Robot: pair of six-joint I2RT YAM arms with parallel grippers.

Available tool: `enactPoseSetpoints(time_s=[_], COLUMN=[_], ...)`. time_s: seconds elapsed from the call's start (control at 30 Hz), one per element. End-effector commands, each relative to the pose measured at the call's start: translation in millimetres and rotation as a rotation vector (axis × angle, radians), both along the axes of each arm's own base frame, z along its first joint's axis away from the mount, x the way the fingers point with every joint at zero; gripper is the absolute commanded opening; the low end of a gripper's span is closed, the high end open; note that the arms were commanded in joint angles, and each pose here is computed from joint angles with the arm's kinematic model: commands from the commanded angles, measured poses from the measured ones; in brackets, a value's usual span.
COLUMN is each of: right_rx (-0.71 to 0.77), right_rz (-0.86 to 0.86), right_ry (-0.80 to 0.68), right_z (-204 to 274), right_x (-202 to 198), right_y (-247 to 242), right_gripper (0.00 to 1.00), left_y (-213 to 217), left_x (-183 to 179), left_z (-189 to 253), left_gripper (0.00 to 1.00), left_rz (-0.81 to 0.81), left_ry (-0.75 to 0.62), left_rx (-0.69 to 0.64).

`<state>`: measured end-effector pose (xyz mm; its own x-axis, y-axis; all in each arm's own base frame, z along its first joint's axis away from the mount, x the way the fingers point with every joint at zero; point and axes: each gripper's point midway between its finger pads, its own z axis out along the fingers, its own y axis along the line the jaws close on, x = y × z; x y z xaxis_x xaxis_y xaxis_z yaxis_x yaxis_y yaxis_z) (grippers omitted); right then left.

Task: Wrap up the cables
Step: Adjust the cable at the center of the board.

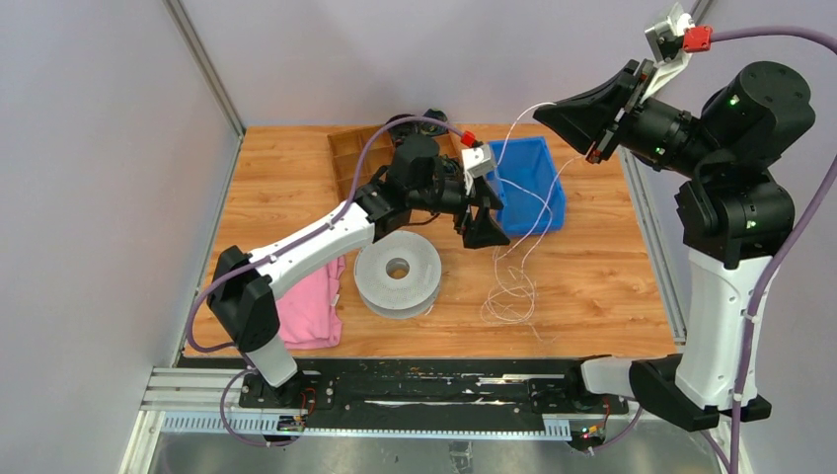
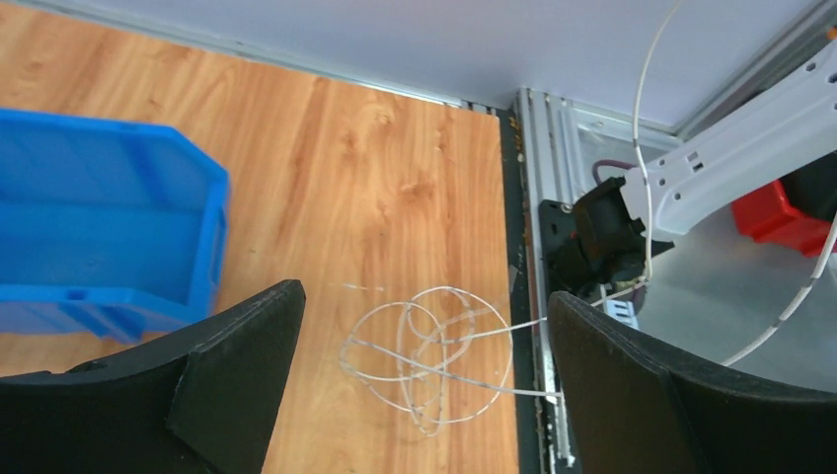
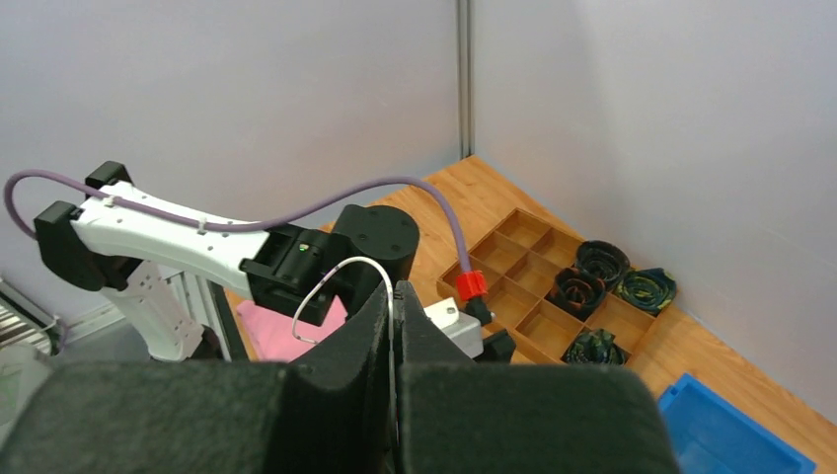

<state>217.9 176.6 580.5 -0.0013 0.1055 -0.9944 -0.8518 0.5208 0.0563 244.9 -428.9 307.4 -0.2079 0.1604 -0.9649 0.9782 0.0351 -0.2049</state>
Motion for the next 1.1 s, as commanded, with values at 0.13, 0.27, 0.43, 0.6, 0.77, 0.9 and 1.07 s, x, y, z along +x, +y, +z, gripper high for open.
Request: enactPoseSetpoints(time_s=[0.13,0.27,0.43,0.6,0.77,0.9,1.07], right_rx=[0.021,0.019,0.019,0.021,0.026,0.028,0.038], right_rz=[0.045,0.044,0.043,0.044,0.051,0.055,0.054], right_ry=[-0.005,0.011,0.037,0.049,0.053,0.052,0.046], right_z=[1,-4,-11,-15,-17,-17,-12], right_x=[-12,-8,-1,0,-2,-4,-8], right_y=[1,1,2,3,3,3,1], right_gripper=[0.01,0.01,0.01,0.0,0.01,0.01,0.01], left_y=[1,2,-9,-29,-49,-59,-64], left_x=[-35,-50,-69,-67,-56,-44,-46], left_z=[2,-4,4,4,0,-3,-9], left_gripper=[0.98,0.98,0.98,0.98,0.98,0.98,0.98], left_rz=[-0.169,-0.222,-0.253,-0.191,-0.13,-0.064,-0.071], left_ry=[0.043,0.087,0.106,0.135,0.19,0.26,0.328], left_rx=[-0.074,-0.071,-0.086,-0.08,-0.085,-0.12,-0.177])
